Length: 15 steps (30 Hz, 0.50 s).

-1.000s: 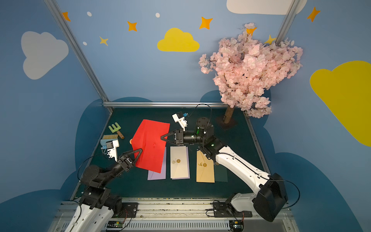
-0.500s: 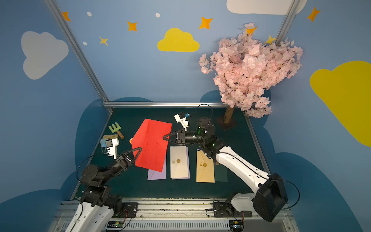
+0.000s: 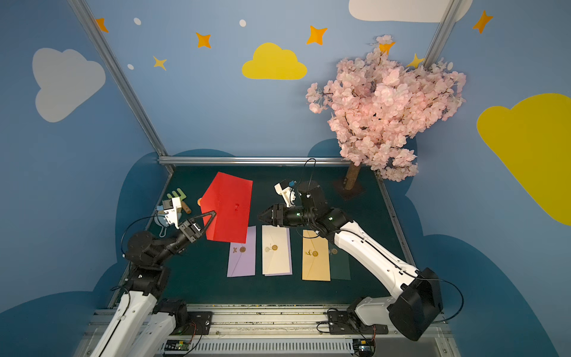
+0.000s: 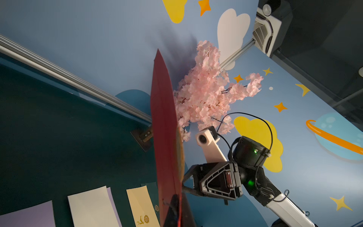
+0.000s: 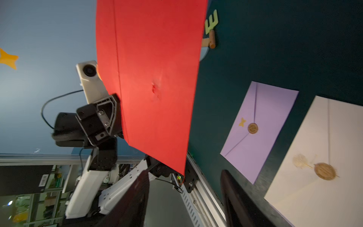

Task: Open the envelope
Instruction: Place the envelope at the center of the board.

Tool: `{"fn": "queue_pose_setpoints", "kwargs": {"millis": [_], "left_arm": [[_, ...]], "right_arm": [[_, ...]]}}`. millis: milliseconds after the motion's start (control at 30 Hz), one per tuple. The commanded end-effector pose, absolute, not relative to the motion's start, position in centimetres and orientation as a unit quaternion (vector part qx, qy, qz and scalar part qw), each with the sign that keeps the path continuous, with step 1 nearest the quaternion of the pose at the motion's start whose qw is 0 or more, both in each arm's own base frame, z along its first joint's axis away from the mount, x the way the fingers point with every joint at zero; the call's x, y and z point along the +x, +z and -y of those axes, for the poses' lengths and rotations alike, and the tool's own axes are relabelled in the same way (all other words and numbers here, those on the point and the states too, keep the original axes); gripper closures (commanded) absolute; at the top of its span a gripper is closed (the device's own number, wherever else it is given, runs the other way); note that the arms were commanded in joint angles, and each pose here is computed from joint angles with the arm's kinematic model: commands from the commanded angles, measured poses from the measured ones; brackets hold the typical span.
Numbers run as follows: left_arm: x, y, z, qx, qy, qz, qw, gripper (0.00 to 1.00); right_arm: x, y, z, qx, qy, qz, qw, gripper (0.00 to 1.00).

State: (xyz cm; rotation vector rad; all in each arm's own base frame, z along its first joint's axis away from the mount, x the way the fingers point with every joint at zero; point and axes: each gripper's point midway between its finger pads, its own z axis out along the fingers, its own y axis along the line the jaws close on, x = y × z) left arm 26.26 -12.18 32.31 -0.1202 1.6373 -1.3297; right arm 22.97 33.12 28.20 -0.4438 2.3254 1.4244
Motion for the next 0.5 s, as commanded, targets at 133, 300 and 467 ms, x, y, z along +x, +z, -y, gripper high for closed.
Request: {"fn": "queue_pose_setpoints", "kwargs": {"millis": [133, 300, 467], "left_arm": [[33.3, 29.3, 6.9, -0.105, -0.536, -0.698, 0.463, 0.98], [38.7, 28.0, 5.1, -0.111, -0.541, -0.709, 0.439, 0.98], [43.8, 26.5, 4.3, -0.104, -0.545, -0.723, 0.411, 0.98]], "right_arm": [[22.1, 27.0, -30.2, -0.168, 0.431, -0.858, 0.222, 0.41], [21.7, 25.9, -29.7, -0.168, 0.423, -0.864, 0.216, 0.41], [21.4, 24.9, -29.6, -0.167, 0.421, -0.867, 0.208, 0.40]]}}
